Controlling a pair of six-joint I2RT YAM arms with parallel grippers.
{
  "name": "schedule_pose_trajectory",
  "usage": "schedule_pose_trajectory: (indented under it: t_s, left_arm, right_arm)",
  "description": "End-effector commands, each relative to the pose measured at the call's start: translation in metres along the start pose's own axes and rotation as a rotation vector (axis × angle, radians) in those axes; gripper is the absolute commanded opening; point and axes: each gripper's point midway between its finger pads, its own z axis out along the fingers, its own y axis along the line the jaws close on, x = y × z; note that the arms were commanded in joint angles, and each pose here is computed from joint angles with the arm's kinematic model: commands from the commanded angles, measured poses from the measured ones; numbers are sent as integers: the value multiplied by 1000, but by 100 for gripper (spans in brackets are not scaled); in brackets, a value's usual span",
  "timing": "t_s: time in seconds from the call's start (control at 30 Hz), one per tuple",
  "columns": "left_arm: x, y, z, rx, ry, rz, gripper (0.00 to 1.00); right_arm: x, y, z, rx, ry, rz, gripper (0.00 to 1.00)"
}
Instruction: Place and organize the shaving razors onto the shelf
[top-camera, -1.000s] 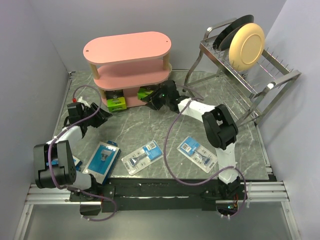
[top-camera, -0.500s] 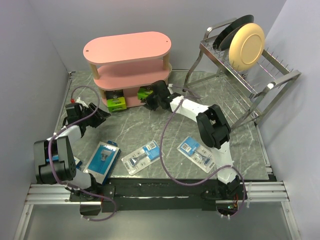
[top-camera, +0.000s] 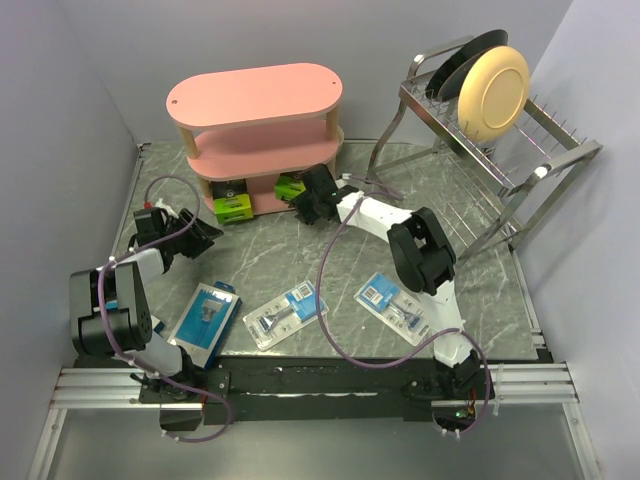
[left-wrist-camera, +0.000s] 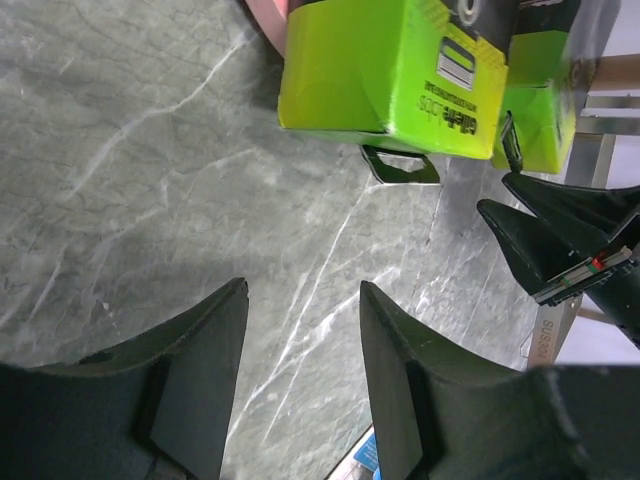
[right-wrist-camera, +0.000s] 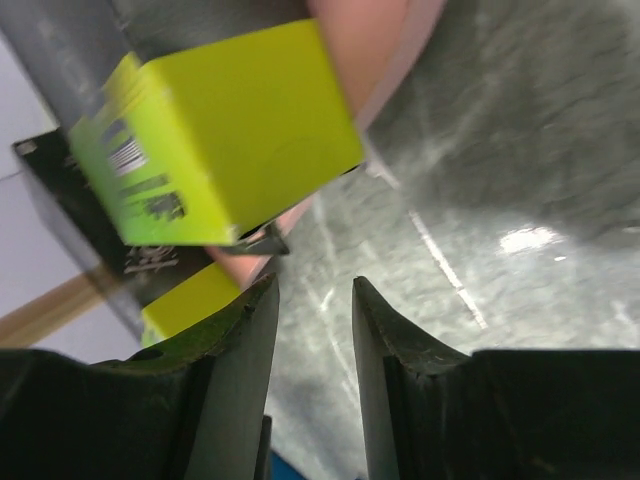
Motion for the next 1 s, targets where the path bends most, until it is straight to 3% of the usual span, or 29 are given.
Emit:
schedule_pose_trajectory:
  t_s: [0.0, 0.37, 0.97]
  left_arm:
    - [-18, -15, 4, 52, -27, 15, 54]
    - [-17, -10, 17, 50, 30, -20, 54]
    - [-21, -9, 20, 56, 22, -30, 54]
  right_arm:
    - [-17, 23, -4, -25, -109, 41, 42]
    - [-19, 24, 2, -29, -140, 71, 38]
    - [-22, 28, 12, -28, -177, 80, 35]
